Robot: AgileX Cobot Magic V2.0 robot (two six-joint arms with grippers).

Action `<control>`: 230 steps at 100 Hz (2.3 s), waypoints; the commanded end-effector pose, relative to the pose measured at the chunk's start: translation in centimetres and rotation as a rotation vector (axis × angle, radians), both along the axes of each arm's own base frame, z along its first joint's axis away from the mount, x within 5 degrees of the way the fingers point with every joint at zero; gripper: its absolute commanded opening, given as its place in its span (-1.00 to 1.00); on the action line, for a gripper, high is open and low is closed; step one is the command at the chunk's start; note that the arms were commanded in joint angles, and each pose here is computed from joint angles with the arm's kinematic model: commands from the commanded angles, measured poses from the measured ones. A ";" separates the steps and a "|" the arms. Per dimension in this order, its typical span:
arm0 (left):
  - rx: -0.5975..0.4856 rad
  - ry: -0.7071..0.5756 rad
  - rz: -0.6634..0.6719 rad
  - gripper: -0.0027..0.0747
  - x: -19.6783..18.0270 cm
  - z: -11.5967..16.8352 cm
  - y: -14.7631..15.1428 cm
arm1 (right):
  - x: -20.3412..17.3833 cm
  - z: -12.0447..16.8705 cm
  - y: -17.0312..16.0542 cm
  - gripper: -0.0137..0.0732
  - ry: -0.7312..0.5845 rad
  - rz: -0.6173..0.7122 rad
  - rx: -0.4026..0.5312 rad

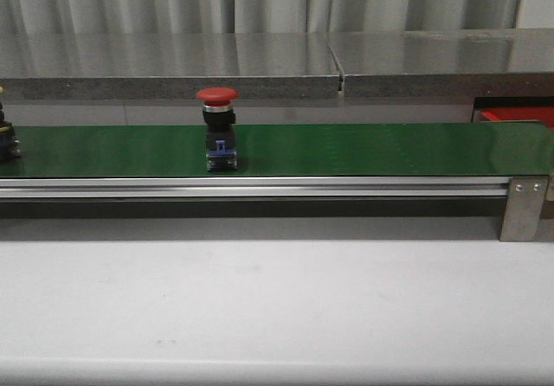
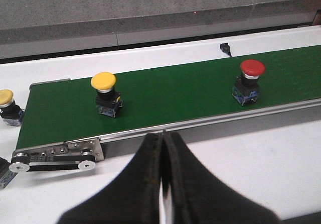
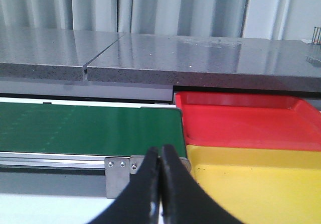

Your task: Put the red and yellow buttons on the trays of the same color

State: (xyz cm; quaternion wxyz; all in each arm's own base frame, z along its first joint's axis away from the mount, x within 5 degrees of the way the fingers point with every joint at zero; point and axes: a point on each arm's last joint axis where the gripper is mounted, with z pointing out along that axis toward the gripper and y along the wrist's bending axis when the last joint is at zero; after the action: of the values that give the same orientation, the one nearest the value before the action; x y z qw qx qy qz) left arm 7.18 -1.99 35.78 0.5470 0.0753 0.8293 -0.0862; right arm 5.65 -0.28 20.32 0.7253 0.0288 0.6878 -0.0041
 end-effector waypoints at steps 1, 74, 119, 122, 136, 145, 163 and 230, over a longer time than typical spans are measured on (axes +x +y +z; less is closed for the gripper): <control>-0.036 -0.093 -0.001 -0.98 -0.7 0.8 0.0 | -0.4 1.6 0.1 -0.84 -0.119 0.012 -0.021; -0.035 -0.103 -0.007 -0.98 -1.7 0.3 0.0 | -0.3 5.3 0.1 -0.84 -0.141 0.008 -0.033; -0.035 -0.103 -0.007 -0.98 -1.7 0.3 0.0 | 5.6 12.7 -0.2 -0.84 0.100 0.001 -0.026; -0.035 -0.103 -0.007 -0.98 -1.7 0.3 0.0 | 6.2 13.0 -0.2 -0.84 0.126 0.005 -0.025; -0.035 -0.103 -0.007 -0.98 -1.7 0.3 0.0 | 9.3 14.3 0.2 -0.84 0.222 0.036 -0.026; -0.035 -0.103 -0.007 -0.98 -1.7 0.3 0.0 | 11.2 15.2 0.8 -0.80 0.266 0.065 -0.030; -0.035 -0.103 -0.007 -0.98 -1.7 0.3 0.0 | 14.2 16.9 2.9 -0.20 0.297 0.158 -0.039; -0.035 -0.103 -0.007 -0.98 -1.7 0.3 0.0 | 23.6 18.0 11.9 0.67 0.816 0.374 -0.127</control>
State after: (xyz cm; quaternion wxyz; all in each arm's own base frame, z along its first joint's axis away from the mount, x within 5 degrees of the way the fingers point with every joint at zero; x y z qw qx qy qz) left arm 5.29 -1.91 34.83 0.5580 0.0792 0.8215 -0.0870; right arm 28.77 11.07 36.61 0.3720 -0.1355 0.9164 0.0587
